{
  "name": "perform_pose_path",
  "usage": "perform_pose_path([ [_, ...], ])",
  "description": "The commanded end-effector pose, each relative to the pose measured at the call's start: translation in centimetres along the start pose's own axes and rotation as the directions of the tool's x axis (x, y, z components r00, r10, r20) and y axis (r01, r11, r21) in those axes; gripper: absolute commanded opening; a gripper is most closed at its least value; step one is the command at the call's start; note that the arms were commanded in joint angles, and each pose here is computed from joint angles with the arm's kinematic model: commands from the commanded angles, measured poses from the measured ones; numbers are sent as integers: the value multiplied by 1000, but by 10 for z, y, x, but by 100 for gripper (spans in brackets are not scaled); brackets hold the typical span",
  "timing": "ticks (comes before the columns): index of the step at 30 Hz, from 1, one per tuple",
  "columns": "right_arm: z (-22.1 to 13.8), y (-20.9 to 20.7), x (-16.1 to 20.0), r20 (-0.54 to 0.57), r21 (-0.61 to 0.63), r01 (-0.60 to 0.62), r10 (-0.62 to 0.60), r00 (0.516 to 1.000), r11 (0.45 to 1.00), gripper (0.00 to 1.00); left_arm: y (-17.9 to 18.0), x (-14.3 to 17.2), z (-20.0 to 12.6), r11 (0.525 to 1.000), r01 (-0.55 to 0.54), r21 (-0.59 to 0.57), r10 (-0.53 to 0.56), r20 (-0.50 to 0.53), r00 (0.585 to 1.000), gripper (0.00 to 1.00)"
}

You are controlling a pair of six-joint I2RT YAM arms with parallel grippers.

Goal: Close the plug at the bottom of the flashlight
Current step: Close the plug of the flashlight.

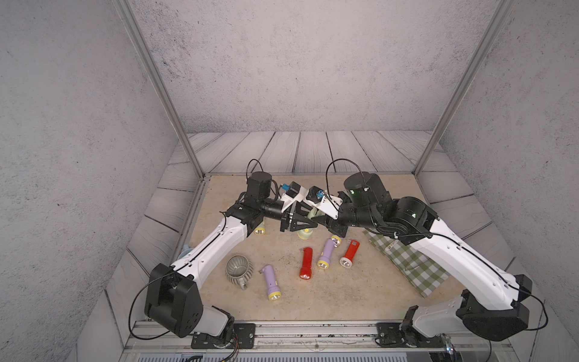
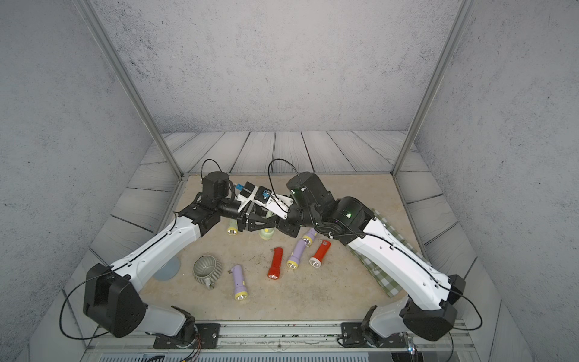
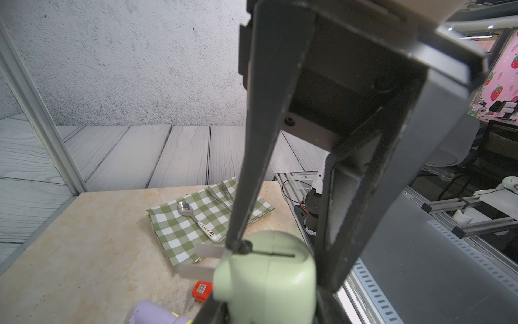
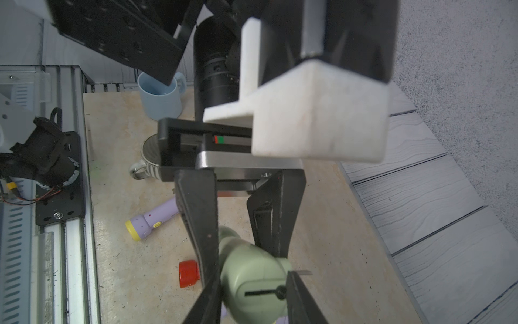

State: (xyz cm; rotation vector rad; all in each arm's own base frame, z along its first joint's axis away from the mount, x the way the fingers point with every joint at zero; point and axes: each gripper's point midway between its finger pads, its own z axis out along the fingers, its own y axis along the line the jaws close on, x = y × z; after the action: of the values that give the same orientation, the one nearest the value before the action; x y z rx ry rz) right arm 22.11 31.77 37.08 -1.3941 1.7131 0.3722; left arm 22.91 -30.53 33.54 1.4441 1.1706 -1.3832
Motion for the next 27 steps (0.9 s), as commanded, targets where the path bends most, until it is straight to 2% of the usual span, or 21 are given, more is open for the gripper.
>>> perform_pose_path([
  [1, 11, 11, 7, -36, -38, 2, -3, 999, 999, 38, 3, -12, -2, 999, -33, -9, 33, 8, 999, 0],
  [9, 21, 17, 14, -77, -59, -3, -1, 997, 998, 31, 6, -13, -5, 999, -30, -22, 30, 8, 1000, 0],
  [14, 24, 21, 16, -88, -77, -8, 1, 996, 997, 22, 8, -14, -8, 999, -32, -30, 32, 9, 999, 0],
  [27, 21, 31, 13, -84, -123, -24, 14, 996, 992, 10, 18, -15, -14, 996, -24, -82, 24, 5, 1000, 0],
])
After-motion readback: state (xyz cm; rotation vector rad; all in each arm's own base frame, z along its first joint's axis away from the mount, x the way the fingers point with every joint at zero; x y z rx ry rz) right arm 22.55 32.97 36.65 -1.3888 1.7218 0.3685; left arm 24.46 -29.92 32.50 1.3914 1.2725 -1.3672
